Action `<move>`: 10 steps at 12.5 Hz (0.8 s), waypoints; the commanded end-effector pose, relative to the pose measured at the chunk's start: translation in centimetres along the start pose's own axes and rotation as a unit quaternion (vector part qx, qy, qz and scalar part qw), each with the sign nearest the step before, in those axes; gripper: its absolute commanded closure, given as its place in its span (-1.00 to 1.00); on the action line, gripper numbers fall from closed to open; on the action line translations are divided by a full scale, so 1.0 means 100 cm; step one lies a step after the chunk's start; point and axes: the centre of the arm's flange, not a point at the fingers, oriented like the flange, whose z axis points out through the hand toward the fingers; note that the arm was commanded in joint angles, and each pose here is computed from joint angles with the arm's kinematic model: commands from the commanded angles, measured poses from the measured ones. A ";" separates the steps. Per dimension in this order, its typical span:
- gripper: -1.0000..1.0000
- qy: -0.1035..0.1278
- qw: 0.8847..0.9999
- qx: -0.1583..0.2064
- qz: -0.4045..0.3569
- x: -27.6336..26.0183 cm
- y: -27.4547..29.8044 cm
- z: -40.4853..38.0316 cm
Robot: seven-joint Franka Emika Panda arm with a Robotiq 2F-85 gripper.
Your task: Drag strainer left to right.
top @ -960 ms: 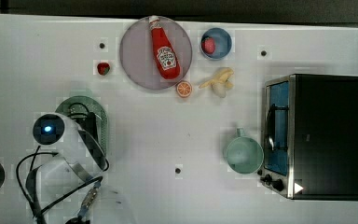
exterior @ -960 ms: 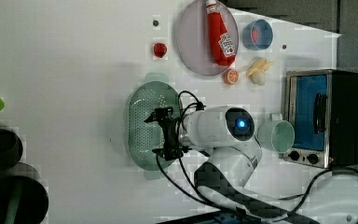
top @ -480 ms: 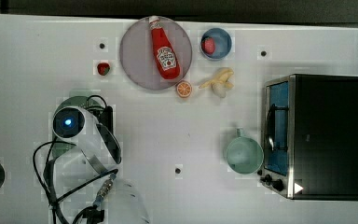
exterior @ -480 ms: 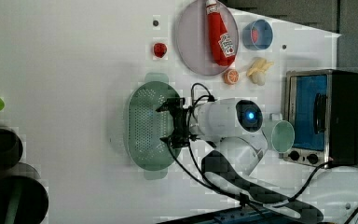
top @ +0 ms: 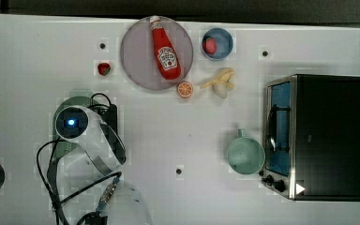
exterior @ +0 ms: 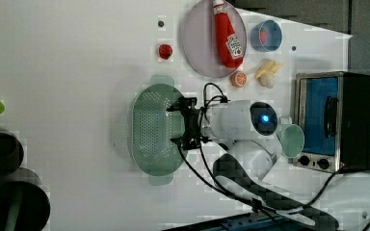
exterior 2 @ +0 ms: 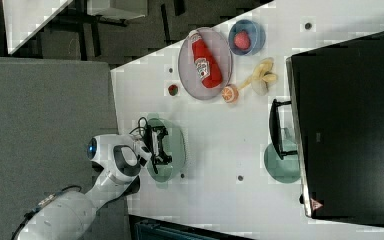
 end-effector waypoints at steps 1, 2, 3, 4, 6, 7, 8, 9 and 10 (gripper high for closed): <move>-1.00 0.012 0.999 0.005 0.041 0.037 0.001 -0.015; -1.00 0.015 0.999 0.003 0.047 0.046 0.003 -0.015; -1.00 0.017 0.999 0.003 0.044 0.054 0.003 -0.016; -1.00 0.020 0.999 0.001 0.038 0.062 0.004 -0.015; -1.00 0.023 0.999 -0.001 0.026 0.081 0.003 -0.015; -1.00 0.026 0.999 -0.002 0.027 0.092 0.003 -0.015; -1.00 0.029 0.999 -0.001 0.026 0.102 0.002 -0.017; -1.00 0.032 0.999 -0.002 0.021 0.112 0.002 -0.018; -1.00 0.036 0.999 -0.001 0.017 0.123 0.002 -0.019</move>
